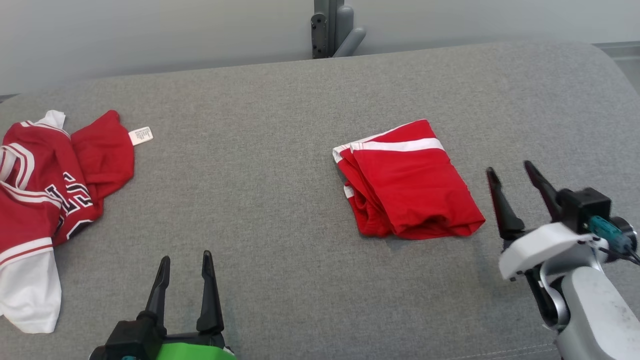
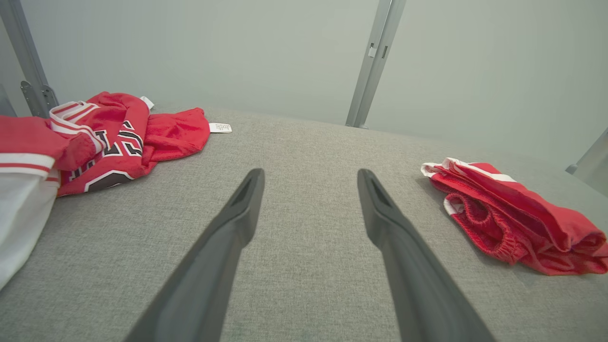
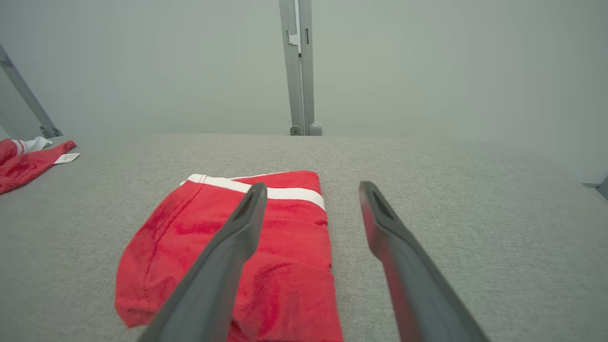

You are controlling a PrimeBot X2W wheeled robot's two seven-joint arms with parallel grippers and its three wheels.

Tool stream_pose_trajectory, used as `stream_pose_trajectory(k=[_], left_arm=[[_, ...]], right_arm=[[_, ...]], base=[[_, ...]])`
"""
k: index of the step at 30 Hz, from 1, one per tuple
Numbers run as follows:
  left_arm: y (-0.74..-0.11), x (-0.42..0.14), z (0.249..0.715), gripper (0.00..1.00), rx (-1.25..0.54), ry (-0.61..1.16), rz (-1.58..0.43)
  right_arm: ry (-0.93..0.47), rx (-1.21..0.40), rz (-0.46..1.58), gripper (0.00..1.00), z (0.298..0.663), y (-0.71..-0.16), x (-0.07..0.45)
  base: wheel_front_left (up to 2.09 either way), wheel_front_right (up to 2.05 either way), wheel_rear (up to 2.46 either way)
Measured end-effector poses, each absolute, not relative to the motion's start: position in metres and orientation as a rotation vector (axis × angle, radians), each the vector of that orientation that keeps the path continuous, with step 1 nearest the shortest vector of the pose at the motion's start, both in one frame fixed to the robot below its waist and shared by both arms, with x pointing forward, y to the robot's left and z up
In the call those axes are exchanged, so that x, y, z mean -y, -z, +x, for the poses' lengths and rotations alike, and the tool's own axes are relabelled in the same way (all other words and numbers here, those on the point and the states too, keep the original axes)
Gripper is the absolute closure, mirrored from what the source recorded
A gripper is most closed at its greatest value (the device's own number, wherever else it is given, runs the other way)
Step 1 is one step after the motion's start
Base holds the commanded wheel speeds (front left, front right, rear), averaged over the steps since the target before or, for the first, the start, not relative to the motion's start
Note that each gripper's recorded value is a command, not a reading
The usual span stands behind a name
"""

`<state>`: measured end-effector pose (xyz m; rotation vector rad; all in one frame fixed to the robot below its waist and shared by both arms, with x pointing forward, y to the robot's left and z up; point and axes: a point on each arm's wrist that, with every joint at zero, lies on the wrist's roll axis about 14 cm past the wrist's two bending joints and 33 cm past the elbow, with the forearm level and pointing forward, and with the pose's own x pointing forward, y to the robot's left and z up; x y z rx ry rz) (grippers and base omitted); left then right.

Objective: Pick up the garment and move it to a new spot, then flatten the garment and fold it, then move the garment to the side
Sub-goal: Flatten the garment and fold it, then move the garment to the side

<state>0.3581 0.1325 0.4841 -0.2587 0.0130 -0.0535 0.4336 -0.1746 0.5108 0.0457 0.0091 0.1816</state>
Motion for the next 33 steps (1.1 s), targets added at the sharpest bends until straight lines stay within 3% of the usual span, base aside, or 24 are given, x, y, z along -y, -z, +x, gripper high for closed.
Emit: stream_pose_trajectory(k=[7, 13, 22, 33], left_arm=[[-0.489, -0.134, 0.350, 0.00, 0.002, 0.059, -0.255], [-0.489, -0.140, 0.344, 0.00, 0.003, 0.049, -0.243], [-0.489, -0.148, 0.338, 0.00, 0.007, 0.044, -0.212], [-0.480, -0.155, 0.327, 0.00, -0.016, 0.025, -0.199]], right_arm=[[0.038, 0.050, -0.058, 0.00, 0.393, -0.508, 0.246], [0.150, 0.037, -0.070, 0.00, 0.362, -0.500, 0.268], [0.192, 0.000, -0.084, 0.00, 0.343, -0.488, 0.274], [0.083, 0.002, -0.083, 0.00, 0.354, -0.487, 0.237]], base=[[0.00, 0.00, 0.00], [0.00, 0.00, 0.00], [0.00, 0.00, 0.00], [0.00, 0.00, 0.00]])
